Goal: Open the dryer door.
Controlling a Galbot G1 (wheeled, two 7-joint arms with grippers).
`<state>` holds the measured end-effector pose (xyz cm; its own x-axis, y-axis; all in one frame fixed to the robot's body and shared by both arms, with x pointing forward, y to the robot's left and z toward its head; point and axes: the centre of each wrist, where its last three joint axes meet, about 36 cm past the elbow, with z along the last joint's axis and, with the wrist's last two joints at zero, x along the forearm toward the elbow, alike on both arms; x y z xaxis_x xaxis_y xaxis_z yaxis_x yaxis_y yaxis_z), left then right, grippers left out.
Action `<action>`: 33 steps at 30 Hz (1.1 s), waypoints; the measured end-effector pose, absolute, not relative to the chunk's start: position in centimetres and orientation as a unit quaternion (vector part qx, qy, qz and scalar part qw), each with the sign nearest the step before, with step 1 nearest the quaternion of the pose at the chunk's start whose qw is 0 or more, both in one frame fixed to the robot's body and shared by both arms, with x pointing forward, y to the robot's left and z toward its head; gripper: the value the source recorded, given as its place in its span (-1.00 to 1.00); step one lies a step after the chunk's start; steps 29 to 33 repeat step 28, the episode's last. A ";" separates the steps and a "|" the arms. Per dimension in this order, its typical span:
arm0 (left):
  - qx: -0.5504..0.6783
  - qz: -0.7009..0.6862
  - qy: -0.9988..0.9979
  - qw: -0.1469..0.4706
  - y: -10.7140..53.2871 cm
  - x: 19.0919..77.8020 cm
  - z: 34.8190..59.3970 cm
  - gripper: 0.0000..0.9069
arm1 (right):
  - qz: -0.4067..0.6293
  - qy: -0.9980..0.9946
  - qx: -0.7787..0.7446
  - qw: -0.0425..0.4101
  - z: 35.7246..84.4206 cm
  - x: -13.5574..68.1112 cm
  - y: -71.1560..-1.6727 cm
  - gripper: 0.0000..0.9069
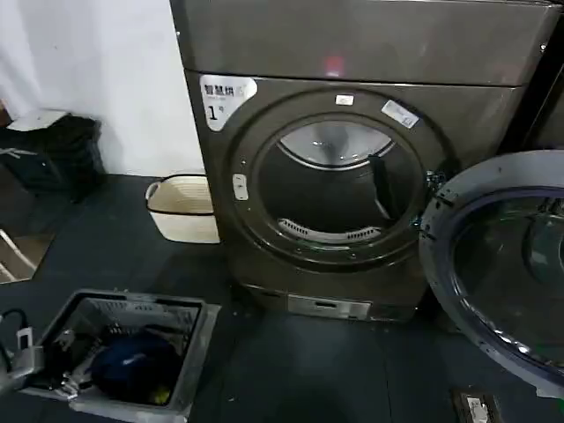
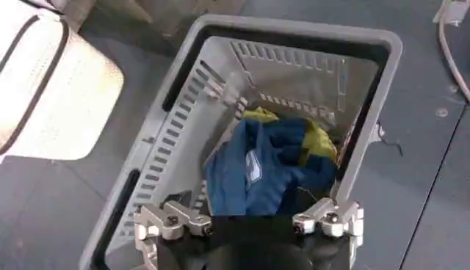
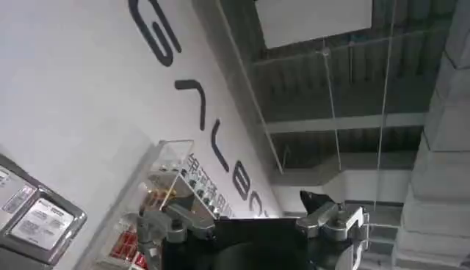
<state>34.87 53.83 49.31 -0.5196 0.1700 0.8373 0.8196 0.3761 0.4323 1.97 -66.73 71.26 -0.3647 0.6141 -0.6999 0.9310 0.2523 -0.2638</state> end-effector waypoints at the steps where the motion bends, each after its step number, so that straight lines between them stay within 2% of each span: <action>1: -0.331 -0.450 -0.746 0.362 53.9 34.9 49.4 1.00 | -0.335 0.755 0.512 0.237 71.2 1.9 -66.8 1.00; 33: -0.337 -0.450 -0.739 0.372 54.2 34.7 49.5 1.00 | -0.337 0.752 0.514 0.239 71.4 1.6 -66.7 1.00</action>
